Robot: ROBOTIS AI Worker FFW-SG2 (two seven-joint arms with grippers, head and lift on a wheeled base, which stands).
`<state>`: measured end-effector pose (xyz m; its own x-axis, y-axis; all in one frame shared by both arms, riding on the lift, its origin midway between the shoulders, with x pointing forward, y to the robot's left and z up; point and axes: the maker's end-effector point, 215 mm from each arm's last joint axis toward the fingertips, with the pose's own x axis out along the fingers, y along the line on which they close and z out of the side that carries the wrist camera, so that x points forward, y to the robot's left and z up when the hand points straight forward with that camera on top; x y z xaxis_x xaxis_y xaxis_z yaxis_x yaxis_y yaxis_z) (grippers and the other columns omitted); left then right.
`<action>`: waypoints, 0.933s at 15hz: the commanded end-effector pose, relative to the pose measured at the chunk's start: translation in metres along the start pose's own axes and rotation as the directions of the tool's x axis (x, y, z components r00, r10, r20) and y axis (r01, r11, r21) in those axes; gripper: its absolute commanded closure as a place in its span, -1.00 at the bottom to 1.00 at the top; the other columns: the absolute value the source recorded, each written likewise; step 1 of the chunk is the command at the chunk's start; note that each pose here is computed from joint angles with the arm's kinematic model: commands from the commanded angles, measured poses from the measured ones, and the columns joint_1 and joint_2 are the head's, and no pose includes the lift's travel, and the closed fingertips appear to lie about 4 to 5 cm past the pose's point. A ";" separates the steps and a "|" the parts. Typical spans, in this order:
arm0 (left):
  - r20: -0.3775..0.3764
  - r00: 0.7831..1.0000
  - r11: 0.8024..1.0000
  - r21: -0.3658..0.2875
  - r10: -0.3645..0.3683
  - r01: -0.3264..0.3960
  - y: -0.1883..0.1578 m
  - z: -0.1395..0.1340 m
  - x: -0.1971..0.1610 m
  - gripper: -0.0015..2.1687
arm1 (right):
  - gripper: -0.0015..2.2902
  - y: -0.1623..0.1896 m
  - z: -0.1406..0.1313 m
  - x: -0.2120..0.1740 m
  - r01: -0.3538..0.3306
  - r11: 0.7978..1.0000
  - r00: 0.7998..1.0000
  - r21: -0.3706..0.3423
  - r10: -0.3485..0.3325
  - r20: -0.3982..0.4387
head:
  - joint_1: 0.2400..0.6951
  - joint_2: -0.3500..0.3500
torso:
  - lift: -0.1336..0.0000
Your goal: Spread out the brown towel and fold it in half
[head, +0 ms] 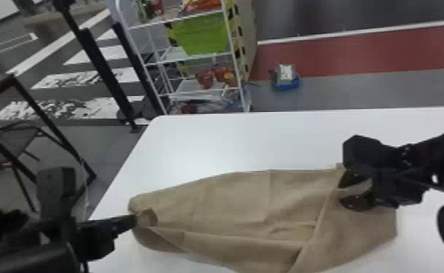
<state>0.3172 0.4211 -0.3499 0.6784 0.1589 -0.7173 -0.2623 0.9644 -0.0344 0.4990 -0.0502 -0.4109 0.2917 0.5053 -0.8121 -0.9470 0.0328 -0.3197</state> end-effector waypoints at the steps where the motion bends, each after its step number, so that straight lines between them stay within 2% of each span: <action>1: -0.004 1.000 1.000 -0.005 -0.003 0.002 -0.001 -0.002 0.001 0.82 | -0.31 0.001 0.000 0.000 -0.004 1.000 1.000 0.000 0.004 0.000 | 1.00 1.00 | -1.00; 10: -0.014 1.000 1.000 -0.009 0.000 0.000 0.001 -0.005 0.004 0.82 | -0.30 0.000 0.000 0.008 -0.018 1.000 0.999 -0.004 0.018 -0.027 | 1.00 1.00 | -1.00; 11: -0.014 1.000 1.000 -0.010 0.001 -0.001 0.001 -0.005 0.004 0.82 | -0.16 -0.002 0.001 0.007 -0.015 1.000 1.000 -0.006 0.015 -0.024 | 1.00 1.00 | -1.00; 12: -0.013 1.000 1.000 -0.011 -0.002 0.002 0.001 -0.005 0.004 0.82 | 0.08 -0.004 0.002 0.006 -0.014 1.000 1.000 -0.005 0.014 -0.022 | 1.00 1.00 | -1.00; 14: -0.015 1.000 1.000 -0.011 -0.001 0.001 0.001 -0.005 0.005 0.82 | 0.09 -0.005 0.001 0.006 -0.014 1.000 1.000 -0.006 0.014 -0.018 | 1.00 1.00 | -1.00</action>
<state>0.3170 0.4224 -0.3557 0.6694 0.1578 -0.7260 -0.2677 0.9628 -0.0376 0.5051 -0.0460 -0.4138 0.2843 0.4869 -0.8259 -0.9492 0.0215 -0.3141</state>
